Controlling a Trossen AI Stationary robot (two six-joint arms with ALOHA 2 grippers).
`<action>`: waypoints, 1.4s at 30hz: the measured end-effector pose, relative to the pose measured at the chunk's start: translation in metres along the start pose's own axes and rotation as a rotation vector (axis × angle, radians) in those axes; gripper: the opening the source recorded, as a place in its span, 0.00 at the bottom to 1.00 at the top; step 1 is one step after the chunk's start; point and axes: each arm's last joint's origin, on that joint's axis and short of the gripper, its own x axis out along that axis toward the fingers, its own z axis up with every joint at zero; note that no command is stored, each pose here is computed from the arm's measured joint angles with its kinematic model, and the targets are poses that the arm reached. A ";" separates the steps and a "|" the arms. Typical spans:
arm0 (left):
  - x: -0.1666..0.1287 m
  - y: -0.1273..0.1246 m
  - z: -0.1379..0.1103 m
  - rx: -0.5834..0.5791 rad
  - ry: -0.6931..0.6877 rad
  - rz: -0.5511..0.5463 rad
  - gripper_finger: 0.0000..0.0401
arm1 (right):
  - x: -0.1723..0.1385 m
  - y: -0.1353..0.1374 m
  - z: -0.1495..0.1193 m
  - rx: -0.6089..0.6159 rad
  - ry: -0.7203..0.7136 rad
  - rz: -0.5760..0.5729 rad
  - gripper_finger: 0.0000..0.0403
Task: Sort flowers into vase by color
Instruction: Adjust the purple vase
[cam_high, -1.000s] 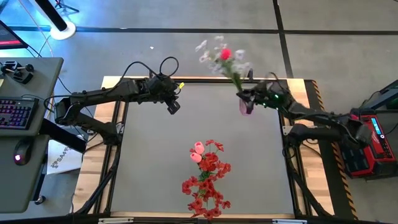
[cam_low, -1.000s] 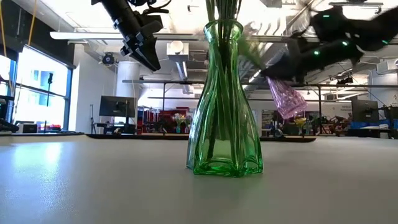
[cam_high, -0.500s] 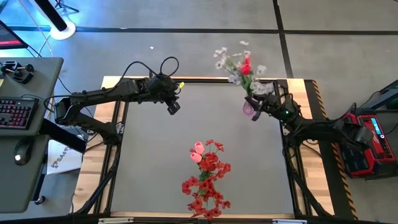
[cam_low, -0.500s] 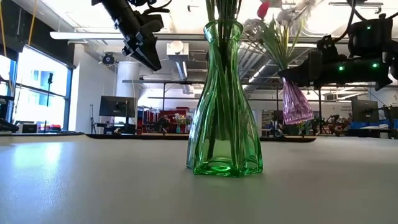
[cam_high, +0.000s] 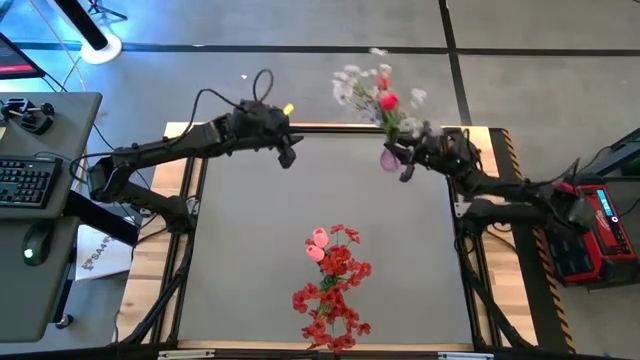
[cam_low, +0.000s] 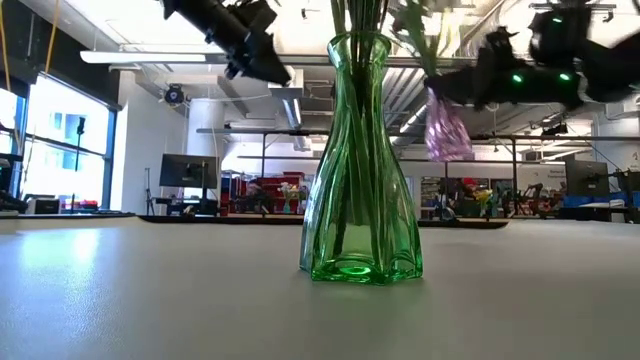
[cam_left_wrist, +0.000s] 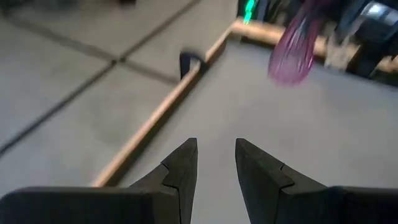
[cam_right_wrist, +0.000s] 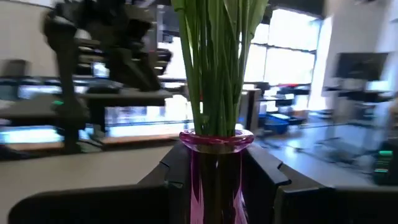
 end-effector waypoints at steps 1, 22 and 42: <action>0.000 0.002 0.004 0.011 -0.038 -0.011 0.25 | 0.008 -0.002 0.005 0.022 0.000 0.029 0.19; 0.017 0.011 0.037 0.023 -0.445 -0.464 0.30 | 0.150 -0.012 0.090 0.219 -0.193 0.591 0.19; 0.009 -0.027 0.046 -0.029 -0.525 -0.566 0.73 | 0.176 0.028 0.121 0.252 -0.192 0.682 0.19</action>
